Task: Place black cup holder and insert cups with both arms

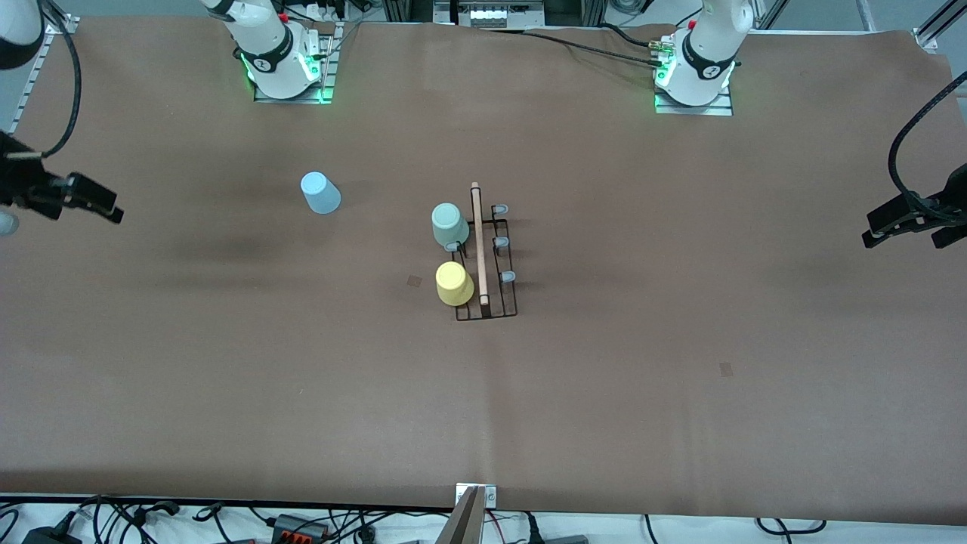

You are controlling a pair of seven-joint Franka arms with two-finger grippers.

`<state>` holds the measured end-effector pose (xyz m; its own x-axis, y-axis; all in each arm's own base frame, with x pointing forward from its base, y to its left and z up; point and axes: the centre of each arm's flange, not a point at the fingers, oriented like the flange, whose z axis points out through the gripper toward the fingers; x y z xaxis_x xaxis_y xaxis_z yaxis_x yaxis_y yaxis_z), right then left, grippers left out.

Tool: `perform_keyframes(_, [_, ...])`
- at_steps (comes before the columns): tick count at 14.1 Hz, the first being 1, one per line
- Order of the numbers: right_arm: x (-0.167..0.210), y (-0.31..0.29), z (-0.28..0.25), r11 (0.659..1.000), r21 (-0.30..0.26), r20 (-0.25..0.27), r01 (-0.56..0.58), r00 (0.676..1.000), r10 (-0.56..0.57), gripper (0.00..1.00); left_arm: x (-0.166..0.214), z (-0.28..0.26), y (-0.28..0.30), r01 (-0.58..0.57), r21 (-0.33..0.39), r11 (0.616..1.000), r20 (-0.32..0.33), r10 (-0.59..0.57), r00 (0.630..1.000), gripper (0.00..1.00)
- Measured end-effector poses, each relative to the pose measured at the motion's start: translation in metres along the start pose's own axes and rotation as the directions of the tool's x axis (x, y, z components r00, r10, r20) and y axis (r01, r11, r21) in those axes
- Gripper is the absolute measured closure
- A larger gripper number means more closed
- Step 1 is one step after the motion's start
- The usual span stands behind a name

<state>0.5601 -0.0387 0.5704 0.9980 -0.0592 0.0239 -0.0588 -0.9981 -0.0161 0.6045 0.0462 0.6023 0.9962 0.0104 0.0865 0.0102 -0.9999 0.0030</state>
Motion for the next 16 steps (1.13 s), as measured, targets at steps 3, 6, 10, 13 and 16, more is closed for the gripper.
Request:
perform_keyframes(3, [-0.020, 0.001, -0.009, 1.000, 0.002, 0.012, 0.000, 1.000, 0.000, 0.00, 0.000, 0.000, 0.000, 0.000, 0.000, 1.000, 0.000, 0.000, 1.000, 0.00])
perform_keyframes(6, [-0.023, -0.001, -0.012, 1.000, 0.003, 0.012, 0.002, 1.000, -0.002, 0.00, 0.000, 0.000, 0.000, 0.000, 0.000, 1.000, 0.000, 0.000, 1.000, 0.00])
perform_keyframes(10, [-0.022, -0.002, -0.012, 1.000, 0.003, 0.011, 0.004, 1.000, -0.004, 0.00, 0.000, 0.000, 0.001, -0.001, 0.000, 1.000, -0.001, 0.001, 1.000, 0.00])
perform_keyframes(13, [-0.022, -0.002, -0.012, 1.000, 0.002, 0.012, 0.006, 1.000, -0.006, 0.00, 0.000, 0.000, 0.001, -0.001, 0.000, 1.000, -0.001, 0.001, 1.000, 0.00])
perform_keyframes(16, [-0.022, -0.003, -0.011, 1.000, 0.002, 0.012, 0.007, 1.000, -0.007, 0.00, 0.000, 0.000, 0.001, -0.002, 0.000, 1.000, -0.001, 0.002, 1.000, 0.00])
